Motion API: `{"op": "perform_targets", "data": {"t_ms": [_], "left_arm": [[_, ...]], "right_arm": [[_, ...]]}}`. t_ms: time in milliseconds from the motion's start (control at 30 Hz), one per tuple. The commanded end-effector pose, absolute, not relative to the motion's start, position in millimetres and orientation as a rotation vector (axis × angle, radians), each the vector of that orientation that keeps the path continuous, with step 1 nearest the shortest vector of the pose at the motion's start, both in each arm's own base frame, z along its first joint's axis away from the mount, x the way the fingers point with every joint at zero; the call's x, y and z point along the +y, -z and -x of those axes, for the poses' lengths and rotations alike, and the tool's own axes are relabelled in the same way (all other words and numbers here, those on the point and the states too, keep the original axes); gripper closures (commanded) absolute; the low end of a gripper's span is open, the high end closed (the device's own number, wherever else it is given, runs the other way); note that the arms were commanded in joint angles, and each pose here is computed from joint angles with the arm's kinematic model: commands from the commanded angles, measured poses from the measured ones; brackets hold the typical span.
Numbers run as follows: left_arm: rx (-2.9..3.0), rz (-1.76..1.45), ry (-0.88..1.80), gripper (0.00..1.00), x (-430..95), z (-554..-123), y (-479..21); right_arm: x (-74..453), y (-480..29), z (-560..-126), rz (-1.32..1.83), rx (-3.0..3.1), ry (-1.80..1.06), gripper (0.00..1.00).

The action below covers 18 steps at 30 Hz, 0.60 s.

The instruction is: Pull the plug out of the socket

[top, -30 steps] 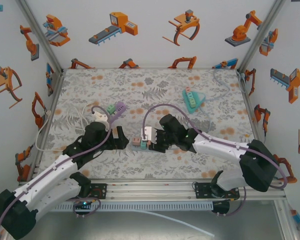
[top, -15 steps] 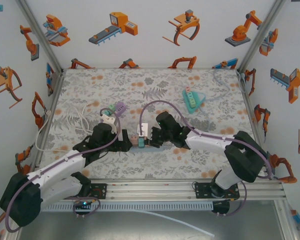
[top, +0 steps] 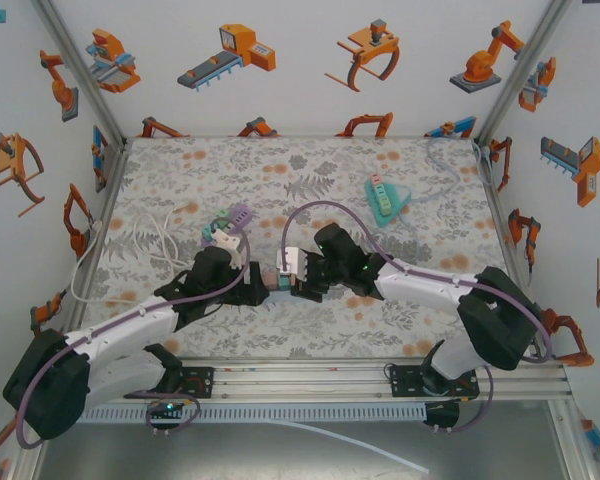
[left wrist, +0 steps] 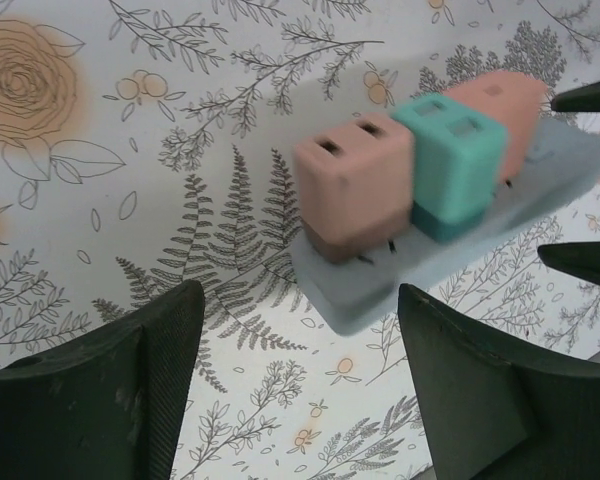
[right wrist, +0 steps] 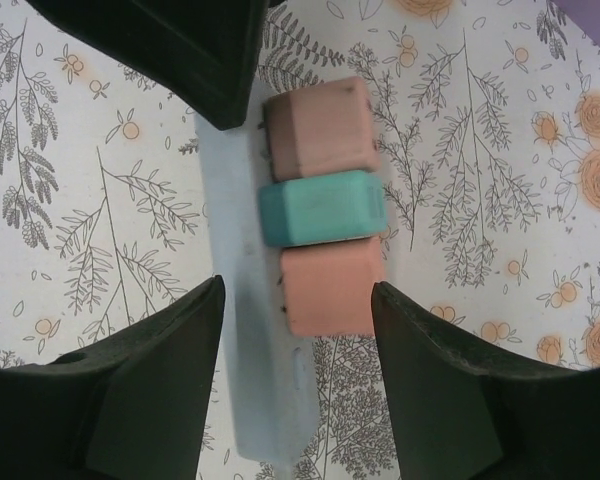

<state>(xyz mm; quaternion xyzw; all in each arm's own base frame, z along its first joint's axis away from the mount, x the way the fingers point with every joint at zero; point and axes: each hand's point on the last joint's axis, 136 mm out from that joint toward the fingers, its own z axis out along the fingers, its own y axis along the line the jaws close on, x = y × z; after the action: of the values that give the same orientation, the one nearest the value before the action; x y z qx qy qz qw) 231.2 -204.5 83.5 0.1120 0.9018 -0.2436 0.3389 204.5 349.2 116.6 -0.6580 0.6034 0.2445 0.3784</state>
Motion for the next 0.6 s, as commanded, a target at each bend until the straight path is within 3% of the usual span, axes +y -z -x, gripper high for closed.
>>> {"op": "perform_targets", "data": {"t_ms": [0,367,567], "left_arm": [[2.37,-0.323,0.65,0.29,-205,-219,-80],[2.333,-0.292,0.651,0.31,-202,-218,-85],[2.259,-0.212,0.664,0.31,-202,-230,-116]], "right_arm": [[343,-112,-202,1.68,1.566,-0.61,0.42],[338,-85,-194,1.7,1.666,-0.655,0.45],[338,-67,-188,1.692,1.73,-0.699,0.59]]}}
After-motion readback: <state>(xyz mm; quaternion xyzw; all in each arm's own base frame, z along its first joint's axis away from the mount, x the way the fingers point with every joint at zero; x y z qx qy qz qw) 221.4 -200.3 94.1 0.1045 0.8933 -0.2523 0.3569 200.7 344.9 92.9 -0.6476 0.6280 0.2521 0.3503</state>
